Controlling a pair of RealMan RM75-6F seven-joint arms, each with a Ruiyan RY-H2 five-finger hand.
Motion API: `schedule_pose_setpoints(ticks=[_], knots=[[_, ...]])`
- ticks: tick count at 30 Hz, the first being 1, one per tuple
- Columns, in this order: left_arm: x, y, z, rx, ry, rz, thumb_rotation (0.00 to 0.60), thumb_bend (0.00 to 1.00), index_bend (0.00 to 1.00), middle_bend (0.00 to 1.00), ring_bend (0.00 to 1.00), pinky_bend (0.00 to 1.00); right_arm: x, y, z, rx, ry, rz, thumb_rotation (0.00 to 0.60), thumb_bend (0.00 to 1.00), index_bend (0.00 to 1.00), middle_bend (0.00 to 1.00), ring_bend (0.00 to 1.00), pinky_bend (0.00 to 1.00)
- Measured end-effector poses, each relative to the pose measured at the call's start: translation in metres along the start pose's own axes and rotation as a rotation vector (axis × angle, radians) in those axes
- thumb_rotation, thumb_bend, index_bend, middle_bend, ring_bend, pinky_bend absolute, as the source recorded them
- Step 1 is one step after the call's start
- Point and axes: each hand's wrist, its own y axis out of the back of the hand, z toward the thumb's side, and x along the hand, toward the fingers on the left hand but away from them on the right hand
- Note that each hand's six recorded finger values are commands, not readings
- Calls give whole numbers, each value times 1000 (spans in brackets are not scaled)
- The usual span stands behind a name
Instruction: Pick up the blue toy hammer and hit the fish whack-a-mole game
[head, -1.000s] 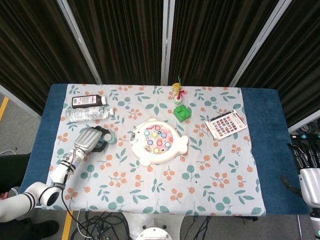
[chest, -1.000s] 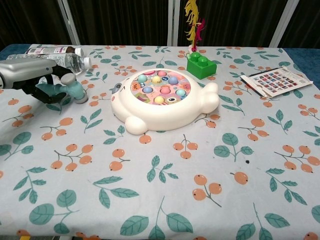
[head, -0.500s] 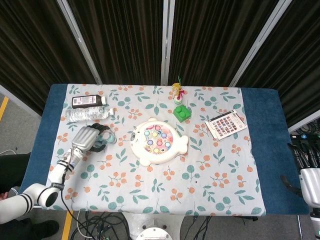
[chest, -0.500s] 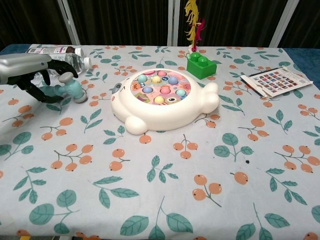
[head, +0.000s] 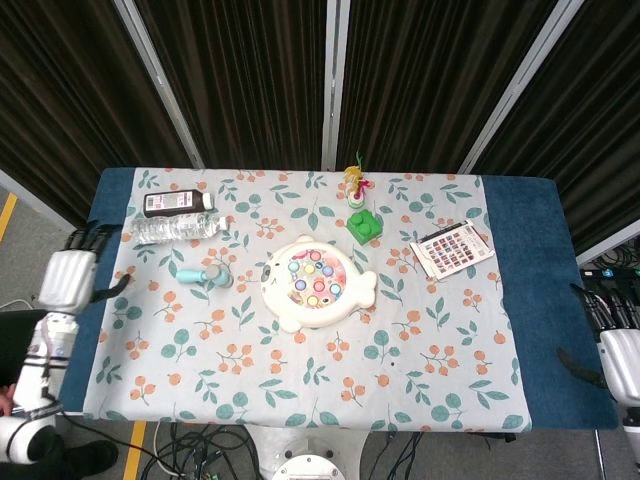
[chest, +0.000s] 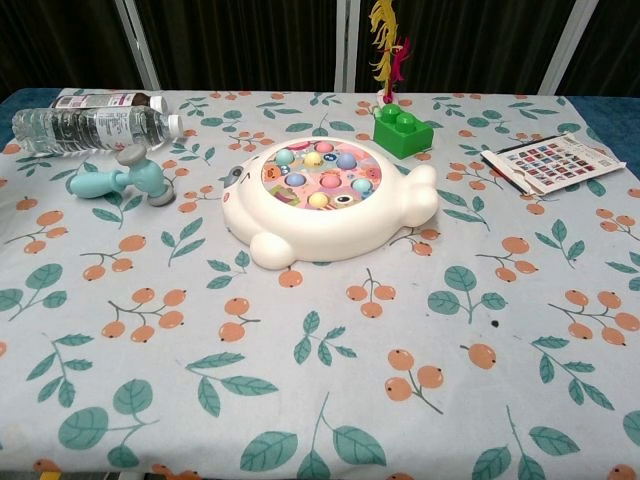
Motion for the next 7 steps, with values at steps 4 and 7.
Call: schedule_pose_setpoints(ticks=[4,7], knots=[[-57,17,-31,43,103,34,600,254,189,185,77,126,-4,-7,6,-20,48,21,600,165,42,145,0,0],[-93,20,-37,67,139,13,600,254,195,188,77,129,-5,-12,12,-24,68,28,600,164,42,145,0,0]])
